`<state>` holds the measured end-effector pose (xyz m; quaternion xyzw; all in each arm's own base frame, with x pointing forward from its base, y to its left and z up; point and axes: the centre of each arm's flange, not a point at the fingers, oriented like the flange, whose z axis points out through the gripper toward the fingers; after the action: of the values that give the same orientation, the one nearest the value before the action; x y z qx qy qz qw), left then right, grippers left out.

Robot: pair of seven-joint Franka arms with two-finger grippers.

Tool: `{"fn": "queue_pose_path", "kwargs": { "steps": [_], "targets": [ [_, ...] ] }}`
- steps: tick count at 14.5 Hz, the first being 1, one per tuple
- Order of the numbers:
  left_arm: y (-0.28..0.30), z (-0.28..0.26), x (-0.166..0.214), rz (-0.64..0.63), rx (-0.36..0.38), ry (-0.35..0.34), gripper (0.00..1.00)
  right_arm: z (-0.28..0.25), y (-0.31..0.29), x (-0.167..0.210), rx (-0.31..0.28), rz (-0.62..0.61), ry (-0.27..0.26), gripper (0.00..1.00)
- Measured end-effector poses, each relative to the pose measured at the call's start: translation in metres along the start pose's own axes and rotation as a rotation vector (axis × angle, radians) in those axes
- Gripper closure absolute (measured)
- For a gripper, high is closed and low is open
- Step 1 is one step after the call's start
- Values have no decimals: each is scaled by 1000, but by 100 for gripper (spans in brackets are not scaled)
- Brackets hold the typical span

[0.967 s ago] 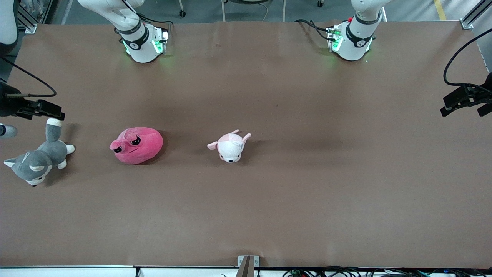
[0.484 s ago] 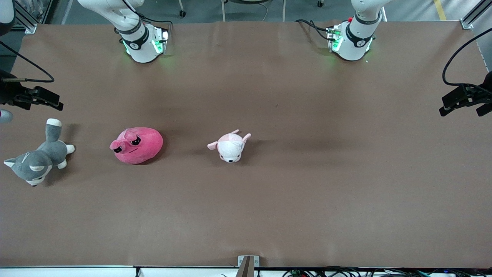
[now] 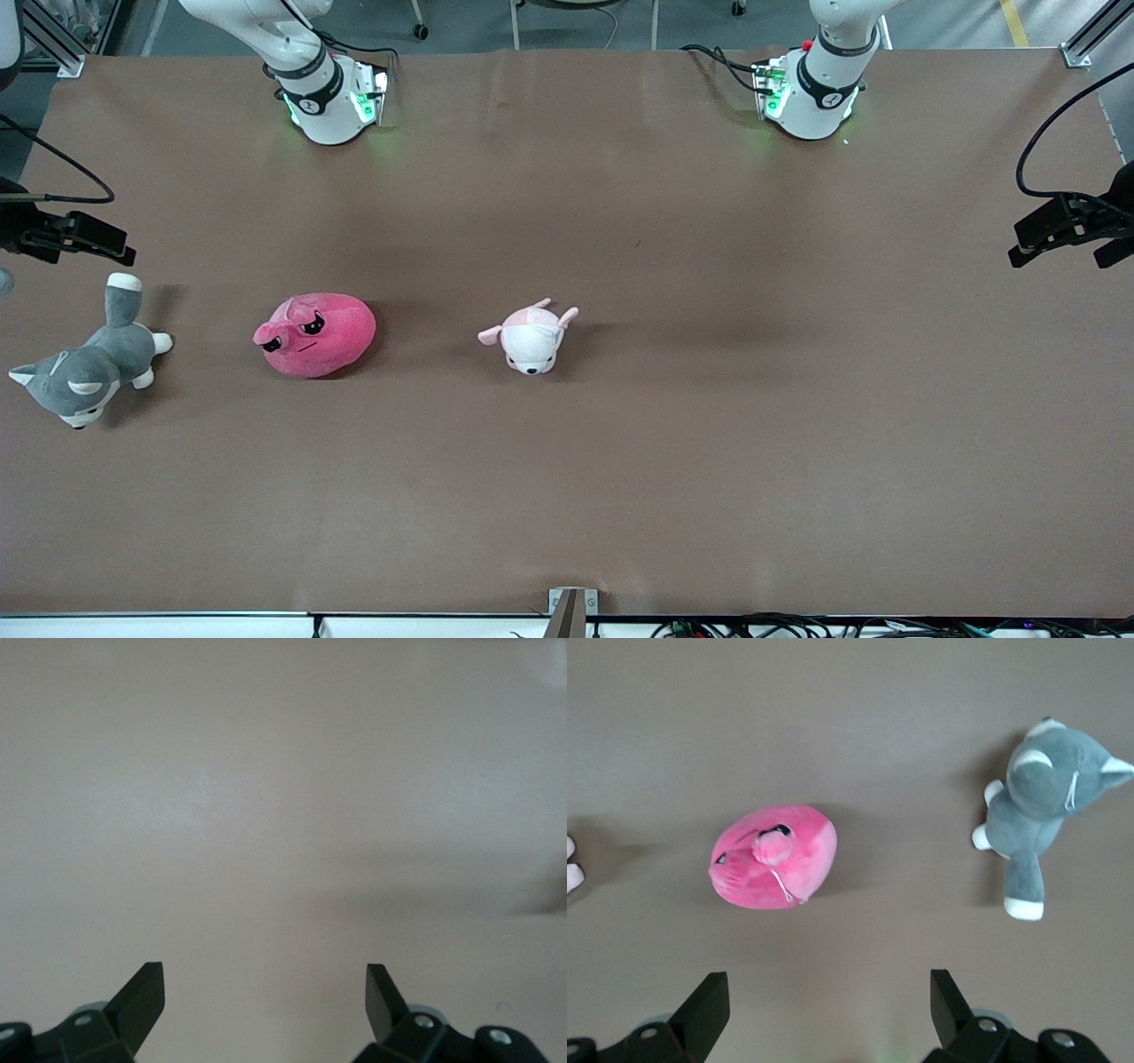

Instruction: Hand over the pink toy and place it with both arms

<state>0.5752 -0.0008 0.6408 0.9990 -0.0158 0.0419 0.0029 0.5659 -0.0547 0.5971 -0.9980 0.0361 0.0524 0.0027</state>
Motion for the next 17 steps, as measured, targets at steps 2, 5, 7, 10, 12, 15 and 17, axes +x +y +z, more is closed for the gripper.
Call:
{"fn": "queue_pose_path", "kwargs": {
  "steps": [2, 5, 7, 10, 12, 15, 17],
  "targets": [
    [9, 0, 0, 14, 0, -1, 0, 3, 20, -2, 4, 31, -19, 0],
    [16, 2, 1, 21, 8, -4, 0, 0, 24, -5, 7, 36, -17, 0],
    [19, 3, 1, 23, 14, -6, 0, -7, 19, -12, 8, 27, -4, 0],
    [23, 4, 1, 28, 18, -8, 0, -17, 9, -29, 12, 7, 12, 0],
    [22, 3, 1, 26, 19, -8, 0, -21, 1, -39, 13, -9, 18, 0],
    [21, 1, 1, 25, 19, -5, 0, -24, 0, -53, 17, -14, 25, 0],
    [21, -4, -1, 25, 20, 0, 0, -31, 1, -61, 19, -14, 40, 0]
  ]
}}
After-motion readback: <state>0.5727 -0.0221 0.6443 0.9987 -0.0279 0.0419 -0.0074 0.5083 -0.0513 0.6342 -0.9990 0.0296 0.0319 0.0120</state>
